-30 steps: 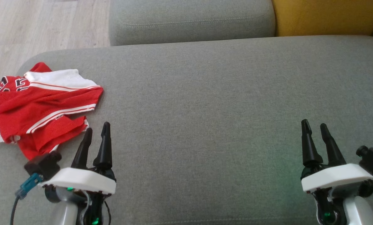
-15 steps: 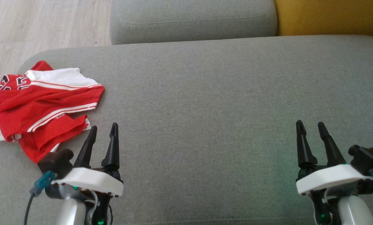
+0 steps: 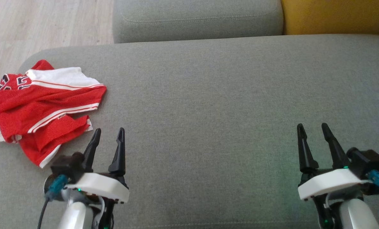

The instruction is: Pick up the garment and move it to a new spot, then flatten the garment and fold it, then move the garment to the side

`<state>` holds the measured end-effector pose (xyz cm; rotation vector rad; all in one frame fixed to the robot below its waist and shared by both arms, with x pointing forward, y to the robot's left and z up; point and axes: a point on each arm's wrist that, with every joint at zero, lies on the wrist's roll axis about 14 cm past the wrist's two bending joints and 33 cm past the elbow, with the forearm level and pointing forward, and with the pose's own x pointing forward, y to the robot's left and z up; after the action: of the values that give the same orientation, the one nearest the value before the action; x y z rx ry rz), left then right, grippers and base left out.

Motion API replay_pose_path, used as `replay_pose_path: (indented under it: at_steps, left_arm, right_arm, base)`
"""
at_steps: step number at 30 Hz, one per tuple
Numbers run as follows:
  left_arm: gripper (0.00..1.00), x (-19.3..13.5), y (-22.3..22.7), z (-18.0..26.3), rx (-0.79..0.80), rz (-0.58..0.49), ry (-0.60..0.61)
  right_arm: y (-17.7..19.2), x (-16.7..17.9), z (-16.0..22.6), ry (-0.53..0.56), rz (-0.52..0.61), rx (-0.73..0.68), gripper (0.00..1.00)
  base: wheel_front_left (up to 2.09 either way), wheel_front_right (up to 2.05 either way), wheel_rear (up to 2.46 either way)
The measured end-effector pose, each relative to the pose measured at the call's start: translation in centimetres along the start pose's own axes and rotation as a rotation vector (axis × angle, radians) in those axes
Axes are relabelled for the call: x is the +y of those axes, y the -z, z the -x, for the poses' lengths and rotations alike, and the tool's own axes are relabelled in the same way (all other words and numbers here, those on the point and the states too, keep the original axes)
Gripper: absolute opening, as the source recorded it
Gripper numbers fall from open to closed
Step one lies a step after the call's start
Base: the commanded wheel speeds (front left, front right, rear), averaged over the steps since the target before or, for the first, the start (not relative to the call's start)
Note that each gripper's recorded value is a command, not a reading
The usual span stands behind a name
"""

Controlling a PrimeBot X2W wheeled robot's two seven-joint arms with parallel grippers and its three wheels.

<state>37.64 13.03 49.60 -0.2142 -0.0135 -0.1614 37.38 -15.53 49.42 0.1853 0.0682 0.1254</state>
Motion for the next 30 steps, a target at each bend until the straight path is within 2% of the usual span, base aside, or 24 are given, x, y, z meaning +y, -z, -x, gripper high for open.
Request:
replay_pose_path:
  at_steps: [11,30]
  left_arm:
    - [1.0,-0.81,-0.3,-0.36,-0.019,-0.111,0.036]
    - [1.0,0.05,0.33,-0.09,0.002,-0.116,0.001]
  right_arm:
    - [-0.09,0.17,-0.08,-0.009,0.086,-0.011,1.0]
    - [0.23,0.24,-0.37,-0.011,0.061,-0.007,1.0]
  base:
    - [0.0,0.0,0.0]
    - [0.0,0.0,0.0]
